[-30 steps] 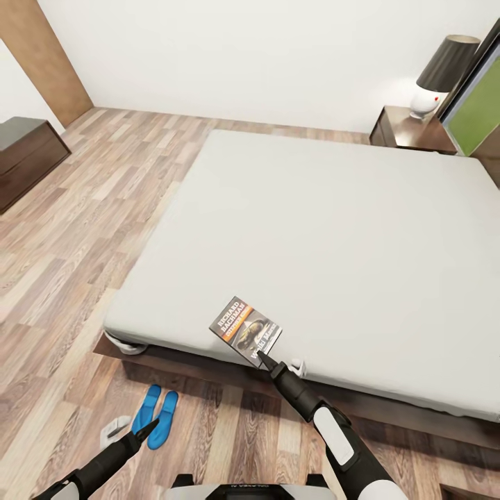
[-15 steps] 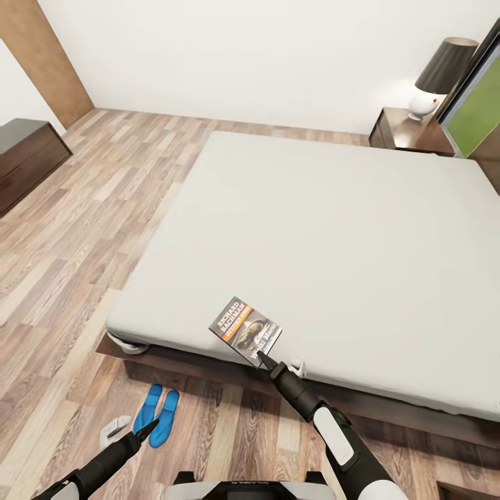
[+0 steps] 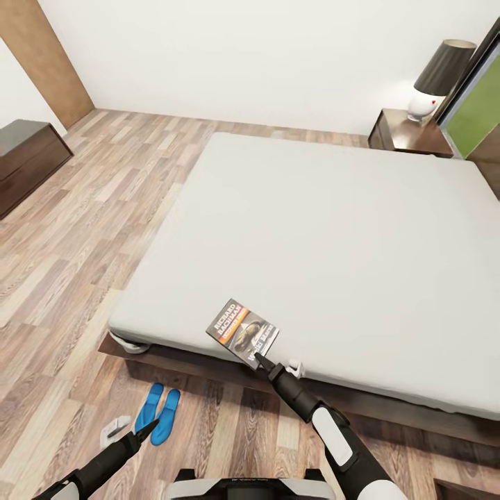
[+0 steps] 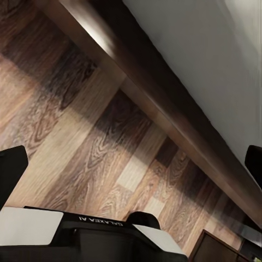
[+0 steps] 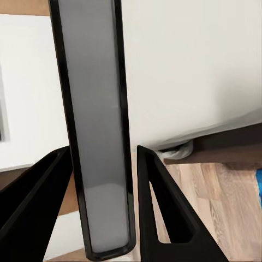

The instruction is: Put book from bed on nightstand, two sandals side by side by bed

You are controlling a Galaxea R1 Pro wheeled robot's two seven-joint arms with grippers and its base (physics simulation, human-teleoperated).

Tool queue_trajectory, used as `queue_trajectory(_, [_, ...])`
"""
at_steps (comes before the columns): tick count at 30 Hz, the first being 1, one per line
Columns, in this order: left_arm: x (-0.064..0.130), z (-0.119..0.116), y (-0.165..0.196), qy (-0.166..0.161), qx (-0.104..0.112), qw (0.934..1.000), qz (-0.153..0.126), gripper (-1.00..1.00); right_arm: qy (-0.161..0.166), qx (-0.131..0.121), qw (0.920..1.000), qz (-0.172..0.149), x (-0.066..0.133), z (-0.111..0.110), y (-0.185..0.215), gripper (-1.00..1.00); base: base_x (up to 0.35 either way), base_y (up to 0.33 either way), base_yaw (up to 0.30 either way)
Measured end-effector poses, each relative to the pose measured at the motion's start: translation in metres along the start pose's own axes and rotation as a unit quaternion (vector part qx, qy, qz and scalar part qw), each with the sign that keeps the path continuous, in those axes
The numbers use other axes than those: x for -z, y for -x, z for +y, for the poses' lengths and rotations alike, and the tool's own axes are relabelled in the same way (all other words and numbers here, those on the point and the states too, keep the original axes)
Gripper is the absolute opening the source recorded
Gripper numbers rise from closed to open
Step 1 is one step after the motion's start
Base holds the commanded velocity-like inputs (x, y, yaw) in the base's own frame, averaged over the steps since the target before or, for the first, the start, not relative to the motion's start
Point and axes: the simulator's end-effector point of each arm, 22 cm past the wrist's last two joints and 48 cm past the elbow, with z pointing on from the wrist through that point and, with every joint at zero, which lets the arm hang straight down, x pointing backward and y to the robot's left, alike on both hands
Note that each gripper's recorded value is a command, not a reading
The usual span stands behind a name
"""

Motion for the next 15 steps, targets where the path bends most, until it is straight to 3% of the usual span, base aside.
queue_trajectory(15, [0.013,-0.006,-0.001,-0.003,-0.001,1.0000,0.000,1.00,0.053,0.043,0.9975,0.016,-0.004,0.062,-0.003,-1.00,0.000,0.000,0.000])
